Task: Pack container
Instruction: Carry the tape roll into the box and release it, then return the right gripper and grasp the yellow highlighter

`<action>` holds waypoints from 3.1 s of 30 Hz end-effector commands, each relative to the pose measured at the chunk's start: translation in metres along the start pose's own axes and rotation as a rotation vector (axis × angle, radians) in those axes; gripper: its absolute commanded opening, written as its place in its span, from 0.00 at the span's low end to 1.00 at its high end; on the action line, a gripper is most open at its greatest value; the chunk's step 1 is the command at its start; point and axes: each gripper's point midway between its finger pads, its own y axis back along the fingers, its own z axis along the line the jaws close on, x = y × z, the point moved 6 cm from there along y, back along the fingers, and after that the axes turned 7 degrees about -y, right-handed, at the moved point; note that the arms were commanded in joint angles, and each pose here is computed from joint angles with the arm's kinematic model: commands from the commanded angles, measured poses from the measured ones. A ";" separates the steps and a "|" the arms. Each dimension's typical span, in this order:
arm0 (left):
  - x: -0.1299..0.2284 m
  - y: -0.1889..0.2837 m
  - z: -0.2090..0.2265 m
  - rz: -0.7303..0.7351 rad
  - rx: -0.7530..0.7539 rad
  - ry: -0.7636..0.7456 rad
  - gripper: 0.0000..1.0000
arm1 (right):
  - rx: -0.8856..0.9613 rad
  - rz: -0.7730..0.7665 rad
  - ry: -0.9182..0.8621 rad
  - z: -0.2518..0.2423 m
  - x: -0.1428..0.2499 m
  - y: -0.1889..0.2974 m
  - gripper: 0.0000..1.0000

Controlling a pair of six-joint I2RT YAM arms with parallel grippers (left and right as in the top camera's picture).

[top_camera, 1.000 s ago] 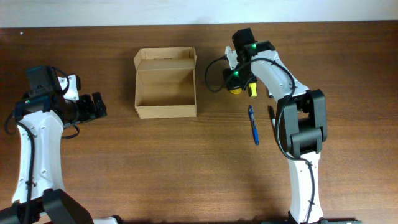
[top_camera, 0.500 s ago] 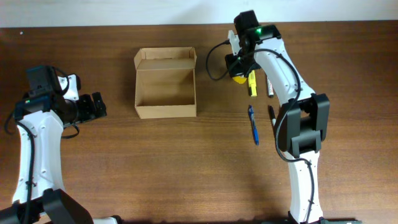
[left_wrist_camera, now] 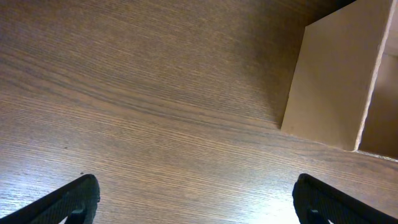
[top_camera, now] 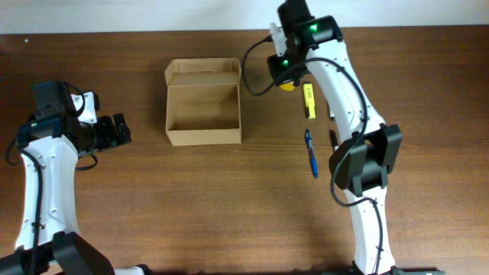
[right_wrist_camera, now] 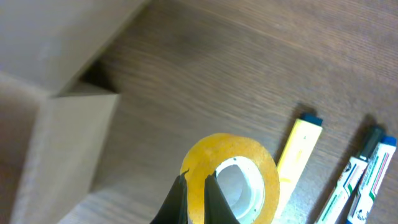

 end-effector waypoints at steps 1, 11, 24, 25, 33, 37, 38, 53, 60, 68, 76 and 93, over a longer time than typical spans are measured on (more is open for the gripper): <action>0.001 -0.002 -0.001 0.003 0.017 -0.015 1.00 | -0.026 -0.083 0.118 0.046 -0.007 0.034 0.04; 0.001 -0.002 -0.001 0.003 0.017 -0.015 1.00 | -0.113 -0.072 0.368 0.163 0.027 0.049 0.04; 0.001 -0.002 -0.001 0.003 0.017 -0.015 1.00 | -0.170 -0.051 0.641 0.199 0.044 -0.001 0.04; 0.001 -0.002 -0.001 0.003 0.017 -0.015 1.00 | -0.170 -0.046 0.639 0.199 0.045 -0.006 0.04; 0.001 -0.002 -0.001 0.003 0.017 -0.015 1.00 | -0.168 -0.049 0.646 0.198 0.052 -0.053 0.04; 0.001 -0.002 -0.001 0.003 0.017 -0.015 1.00 | -0.169 -0.066 0.640 0.195 0.053 -0.069 0.04; 0.001 -0.002 -0.001 0.003 0.017 -0.015 1.00 | -0.168 -0.065 0.639 0.195 0.054 -0.072 0.04; 0.001 -0.002 -0.001 0.004 0.017 -0.015 1.00 | -0.134 -0.014 0.486 0.190 0.049 -0.025 0.04; 0.001 -0.002 -0.001 0.003 0.017 -0.015 1.00 | -0.057 -0.144 0.352 0.181 0.025 0.061 0.04; 0.001 -0.002 -0.001 0.004 0.017 -0.015 1.00 | 0.123 -0.313 0.233 0.126 0.013 0.150 0.04; 0.001 -0.002 -0.001 0.003 0.017 -0.015 1.00 | 0.221 -0.355 -0.080 -0.009 0.024 0.210 0.04; 0.001 -0.002 -0.001 0.003 0.017 -0.015 1.00 | 0.066 -0.030 -0.352 -0.116 0.063 0.035 0.04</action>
